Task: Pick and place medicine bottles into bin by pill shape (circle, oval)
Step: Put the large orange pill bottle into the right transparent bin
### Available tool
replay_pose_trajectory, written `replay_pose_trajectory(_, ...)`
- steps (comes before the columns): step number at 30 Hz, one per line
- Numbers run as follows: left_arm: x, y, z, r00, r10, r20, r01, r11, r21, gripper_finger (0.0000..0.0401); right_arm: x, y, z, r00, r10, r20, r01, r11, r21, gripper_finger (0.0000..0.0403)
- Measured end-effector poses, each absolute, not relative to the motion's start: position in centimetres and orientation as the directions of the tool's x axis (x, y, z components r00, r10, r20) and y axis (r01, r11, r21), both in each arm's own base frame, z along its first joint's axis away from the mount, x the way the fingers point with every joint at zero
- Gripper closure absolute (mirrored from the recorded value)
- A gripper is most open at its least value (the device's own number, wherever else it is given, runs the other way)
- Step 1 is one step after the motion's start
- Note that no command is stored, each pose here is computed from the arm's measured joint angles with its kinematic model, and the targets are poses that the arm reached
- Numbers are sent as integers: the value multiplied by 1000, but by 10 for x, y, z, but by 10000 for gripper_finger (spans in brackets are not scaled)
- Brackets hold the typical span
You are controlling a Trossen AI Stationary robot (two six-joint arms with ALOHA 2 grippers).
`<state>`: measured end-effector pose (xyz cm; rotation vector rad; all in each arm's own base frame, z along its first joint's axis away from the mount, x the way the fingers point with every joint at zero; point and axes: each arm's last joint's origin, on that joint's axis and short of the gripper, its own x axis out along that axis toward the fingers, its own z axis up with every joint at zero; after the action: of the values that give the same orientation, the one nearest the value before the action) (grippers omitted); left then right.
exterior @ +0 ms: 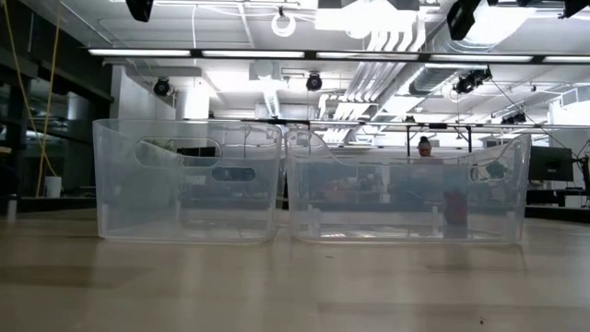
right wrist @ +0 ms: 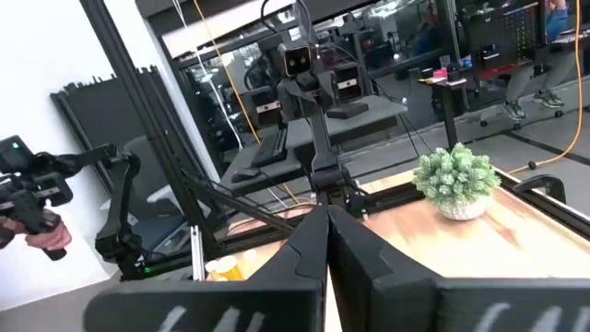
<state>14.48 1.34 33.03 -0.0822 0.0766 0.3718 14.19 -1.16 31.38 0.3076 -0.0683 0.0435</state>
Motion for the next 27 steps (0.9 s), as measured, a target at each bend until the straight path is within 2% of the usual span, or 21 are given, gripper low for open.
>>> replay_pose_trajectory(8, 146, 13, 330, 928, 360, -93, -367, 928, -67, 168, 142, -12, 314, 996, 32, 80, -56, 944, 326, 403)
replay_pose_trajectory(14, 146, 13, 330, 937, 338, -92, -344, 936, -70, 109, 142, -12, 314, 997, 22, 80, -48, 938, 343, 403)
replay_pose_trajectory(22, 152, 4, 343, 978, 178, -110, -186, 980, -64, 88, 142, -12, 314, 997, 10, 80, -37, 936, 351, 403)
replay_pose_trajectory(27, 167, -19, 355, 926, 51, -374, -61, 998, -15, 88, 142, -12, 314, 997, 6, 80, -34, 936, 351, 403)
